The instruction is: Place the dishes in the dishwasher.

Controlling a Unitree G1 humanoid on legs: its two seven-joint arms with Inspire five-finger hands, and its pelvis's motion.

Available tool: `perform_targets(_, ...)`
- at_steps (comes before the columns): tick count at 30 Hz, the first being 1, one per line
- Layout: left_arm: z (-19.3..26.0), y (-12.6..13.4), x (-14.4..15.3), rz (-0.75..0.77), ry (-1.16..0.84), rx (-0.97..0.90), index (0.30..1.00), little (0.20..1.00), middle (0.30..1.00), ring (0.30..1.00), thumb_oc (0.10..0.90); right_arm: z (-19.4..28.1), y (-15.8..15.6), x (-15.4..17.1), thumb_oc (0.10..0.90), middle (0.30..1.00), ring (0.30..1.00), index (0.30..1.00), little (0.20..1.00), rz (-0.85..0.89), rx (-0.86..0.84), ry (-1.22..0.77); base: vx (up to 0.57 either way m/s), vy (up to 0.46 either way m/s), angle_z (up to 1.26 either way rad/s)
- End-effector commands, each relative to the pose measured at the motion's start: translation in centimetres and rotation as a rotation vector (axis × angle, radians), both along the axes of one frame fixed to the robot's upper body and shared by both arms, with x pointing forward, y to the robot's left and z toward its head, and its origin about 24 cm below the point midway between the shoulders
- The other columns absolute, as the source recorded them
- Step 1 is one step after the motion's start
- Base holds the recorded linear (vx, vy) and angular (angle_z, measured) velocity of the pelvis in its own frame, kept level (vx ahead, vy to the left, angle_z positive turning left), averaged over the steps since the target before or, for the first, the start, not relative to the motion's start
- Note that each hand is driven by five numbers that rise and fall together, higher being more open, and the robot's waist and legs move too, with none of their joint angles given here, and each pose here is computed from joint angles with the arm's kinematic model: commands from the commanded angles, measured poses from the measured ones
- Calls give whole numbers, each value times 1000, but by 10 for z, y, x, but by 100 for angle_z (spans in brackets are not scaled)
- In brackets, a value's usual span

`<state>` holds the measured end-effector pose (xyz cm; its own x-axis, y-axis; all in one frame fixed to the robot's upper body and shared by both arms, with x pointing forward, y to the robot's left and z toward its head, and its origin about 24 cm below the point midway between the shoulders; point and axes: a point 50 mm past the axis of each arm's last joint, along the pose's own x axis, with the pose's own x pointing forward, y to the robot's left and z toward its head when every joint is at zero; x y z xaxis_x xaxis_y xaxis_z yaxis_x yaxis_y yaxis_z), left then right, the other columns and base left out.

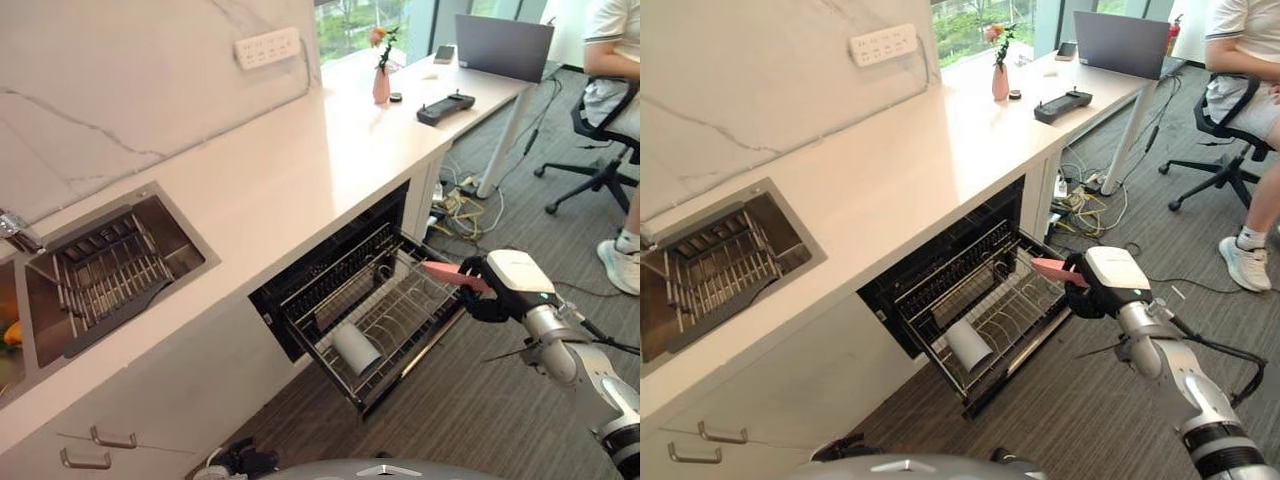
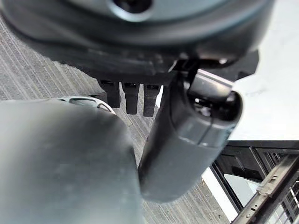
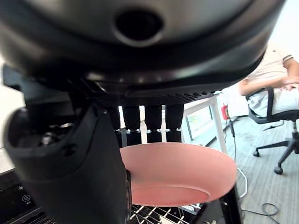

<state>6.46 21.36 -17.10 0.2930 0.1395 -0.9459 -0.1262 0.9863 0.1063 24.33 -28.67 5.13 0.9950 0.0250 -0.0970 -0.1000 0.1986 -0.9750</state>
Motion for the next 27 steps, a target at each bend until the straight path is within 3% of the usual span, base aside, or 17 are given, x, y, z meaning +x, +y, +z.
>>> perform_targets(1, -3, 10, -37, -101, 152, 42, 900, 900, 900, 900, 800, 46, 8, 28, 400, 300, 300, 300, 300, 46, 13, -220, 0, 0, 45)
perform_targets(12, -1, 18, -36, -132, 151, 63, 900, 900, 900, 900, 800, 18, 33, 29, 400, 300, 300, 300, 300, 138, 13, -82, 28, 75, 36)
perform_targets(17, -1, 16, -34, -131, 134, 41, 900, 900, 900, 900, 800, -1, 15, 34, 400, 300, 300, 300, 300, 59, -57, 1, -5, 16, 15)
perform_targets(25, 0, 20, -37, -164, 142, 48, 900, 900, 900, 900, 800, 11, -14, 46, 400, 300, 300, 300, 300, -10, -236, -13, 1, -1, 17)
perform_targets(26, 0, 23, -40, -164, 152, 52, 900, 900, 900, 900, 800, 17, -19, 49, 552, 528, 528, 528, 528, -18, -279, -34, 1, 9, 12)
perform_targets(27, 0, 23, -40, -164, 152, 52, 900, 900, 900, 900, 800, 17, -19, 49, 552, 528, 528, 528, 528, -17, -280, -35, 16, 22, 10)
